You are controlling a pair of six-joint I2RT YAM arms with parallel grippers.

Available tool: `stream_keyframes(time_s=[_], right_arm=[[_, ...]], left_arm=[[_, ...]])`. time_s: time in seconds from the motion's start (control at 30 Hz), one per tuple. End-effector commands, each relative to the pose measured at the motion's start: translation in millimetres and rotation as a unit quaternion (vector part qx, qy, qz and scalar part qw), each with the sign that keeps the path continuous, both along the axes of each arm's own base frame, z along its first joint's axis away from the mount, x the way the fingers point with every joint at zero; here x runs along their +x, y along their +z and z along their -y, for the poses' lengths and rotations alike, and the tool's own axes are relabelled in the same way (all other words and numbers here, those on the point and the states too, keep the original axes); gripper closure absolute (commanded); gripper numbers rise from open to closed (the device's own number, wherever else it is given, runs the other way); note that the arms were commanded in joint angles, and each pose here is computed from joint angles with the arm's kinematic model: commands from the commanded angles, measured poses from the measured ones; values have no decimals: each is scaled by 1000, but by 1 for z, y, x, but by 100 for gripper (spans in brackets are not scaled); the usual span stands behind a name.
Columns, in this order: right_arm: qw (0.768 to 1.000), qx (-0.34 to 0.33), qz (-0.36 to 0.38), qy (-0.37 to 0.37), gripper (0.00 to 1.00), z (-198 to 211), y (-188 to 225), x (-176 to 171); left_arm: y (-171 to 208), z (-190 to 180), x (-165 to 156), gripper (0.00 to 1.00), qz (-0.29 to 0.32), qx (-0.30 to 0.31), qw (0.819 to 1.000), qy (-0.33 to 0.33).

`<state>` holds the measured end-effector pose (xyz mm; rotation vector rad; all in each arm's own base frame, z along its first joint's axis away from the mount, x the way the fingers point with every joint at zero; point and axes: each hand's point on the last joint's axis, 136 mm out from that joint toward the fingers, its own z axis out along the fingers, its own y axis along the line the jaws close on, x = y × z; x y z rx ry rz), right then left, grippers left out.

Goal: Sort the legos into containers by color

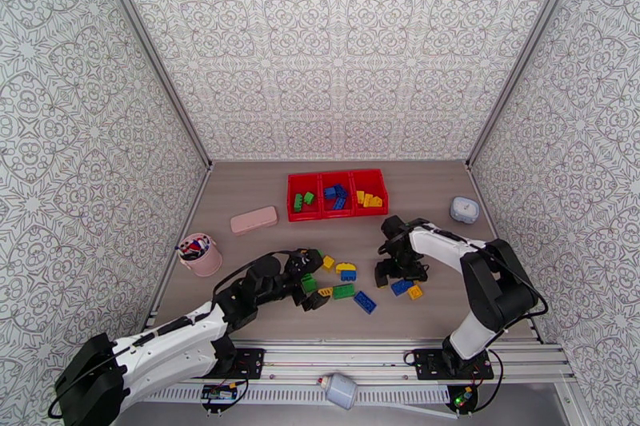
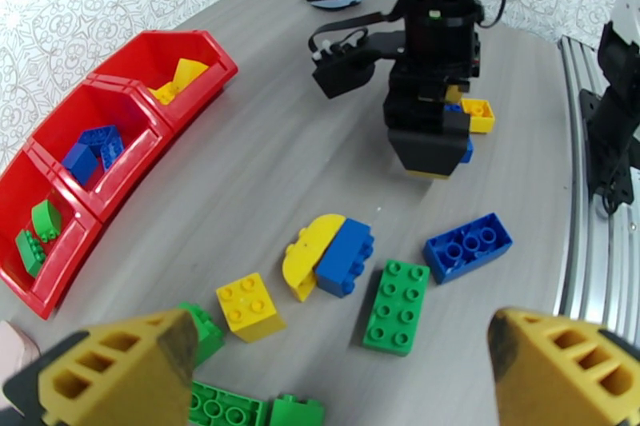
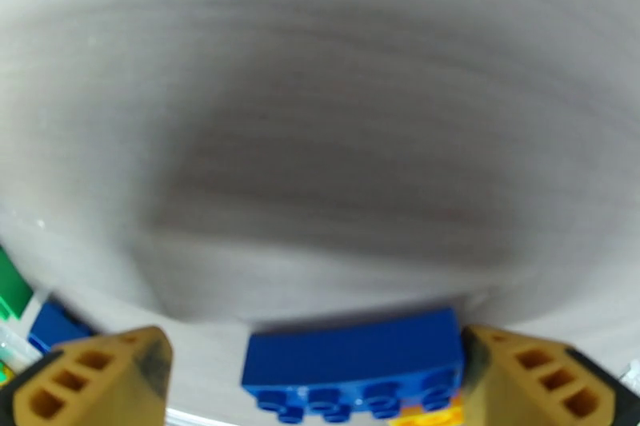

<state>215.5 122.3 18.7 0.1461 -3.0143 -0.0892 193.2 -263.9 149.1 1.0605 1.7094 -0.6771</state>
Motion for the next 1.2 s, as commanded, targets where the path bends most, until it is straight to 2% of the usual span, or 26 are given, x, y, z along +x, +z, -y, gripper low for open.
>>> stream_keyframes(time_s=[0.0, 0.23, 0.67, 0.83, 0.97, 1.17], right_arm=[[999, 27, 15, -17, 6, -8, 7, 0], [1000, 10, 16, -10, 14, -7, 4, -2], [999, -33, -9, 32, 16, 2, -5, -11], [999, -36, -7, 32, 25, 4, -7, -11], [999, -35, 2, 27, 33, 2, -6, -7], [998, -22, 51, 14, 34, -4, 8, 11]], left_arm=[[15, 6, 4, 0, 13, -16, 1000, -10], [14, 7, 4, 0, 12, -16, 1000, -13], [11, 8, 3, 0, 8, -14, 1000, -15], [10, 9, 3, 0, 6, -12, 1000, -16], [11, 8, 3, 0, 10, -13, 1000, -17], [12, 6, 4, 0, 13, -13, 1000, -11]])
